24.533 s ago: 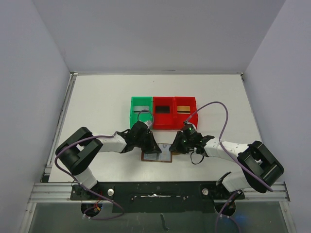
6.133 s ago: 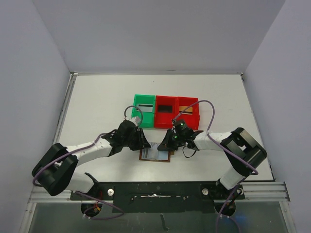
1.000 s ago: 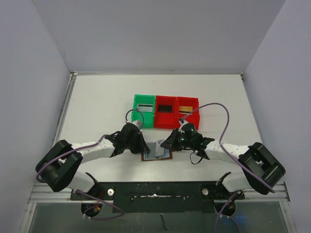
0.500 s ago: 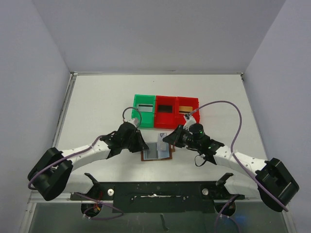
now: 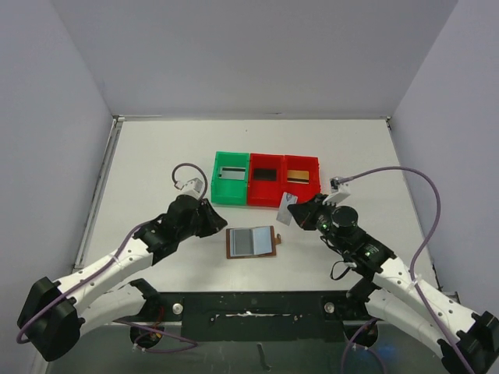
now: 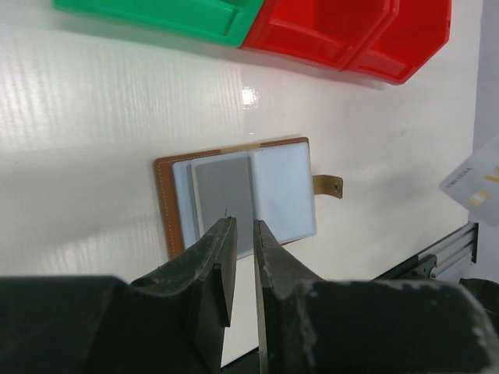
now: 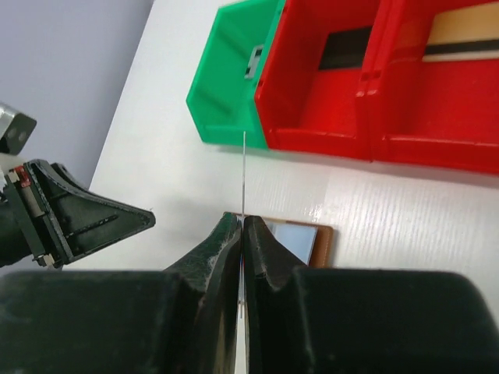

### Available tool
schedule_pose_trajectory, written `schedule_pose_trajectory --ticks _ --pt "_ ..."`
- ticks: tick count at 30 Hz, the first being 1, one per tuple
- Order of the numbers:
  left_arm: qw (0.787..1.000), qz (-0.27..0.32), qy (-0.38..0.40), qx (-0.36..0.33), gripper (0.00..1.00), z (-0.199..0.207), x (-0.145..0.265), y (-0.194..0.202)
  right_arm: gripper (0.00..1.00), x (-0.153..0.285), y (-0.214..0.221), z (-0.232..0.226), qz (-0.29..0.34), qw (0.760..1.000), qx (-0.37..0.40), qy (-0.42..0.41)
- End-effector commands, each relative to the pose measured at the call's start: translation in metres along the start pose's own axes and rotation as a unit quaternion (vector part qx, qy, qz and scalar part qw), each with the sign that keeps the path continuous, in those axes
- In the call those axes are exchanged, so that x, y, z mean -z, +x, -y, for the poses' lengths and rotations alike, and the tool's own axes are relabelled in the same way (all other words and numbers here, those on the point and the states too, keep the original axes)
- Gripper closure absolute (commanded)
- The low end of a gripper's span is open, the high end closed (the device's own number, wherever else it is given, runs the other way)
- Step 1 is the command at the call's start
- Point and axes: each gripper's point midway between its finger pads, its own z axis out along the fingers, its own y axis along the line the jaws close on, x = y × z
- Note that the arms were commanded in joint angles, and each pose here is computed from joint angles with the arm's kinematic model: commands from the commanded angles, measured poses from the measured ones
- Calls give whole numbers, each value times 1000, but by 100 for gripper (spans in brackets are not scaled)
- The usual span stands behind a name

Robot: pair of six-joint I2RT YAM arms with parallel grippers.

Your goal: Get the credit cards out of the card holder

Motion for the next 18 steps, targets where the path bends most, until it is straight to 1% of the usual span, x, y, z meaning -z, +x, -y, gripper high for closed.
schedule_pose_trajectory --ticks 1,3,10,11,18 --pt "999 42 -34 -2 85 -15 13 -19 100 22 -52 -4 90 995 23 21" --pt "998 48 -45 4 85 -23 16 -24 100 24 -57 -9 93 995 40 16" --pt "995 49 -77 26 85 -51 23 -34 100 0 -57 -34 37 989 143 -16" --pt "995 49 -80 30 85 -55 25 -36 100 -4 -57 -39 28 986 163 -28" --pt "992 67 -103 33 86 -73 40 -53 100 -43 -77 -59 -1 962 271 -24"
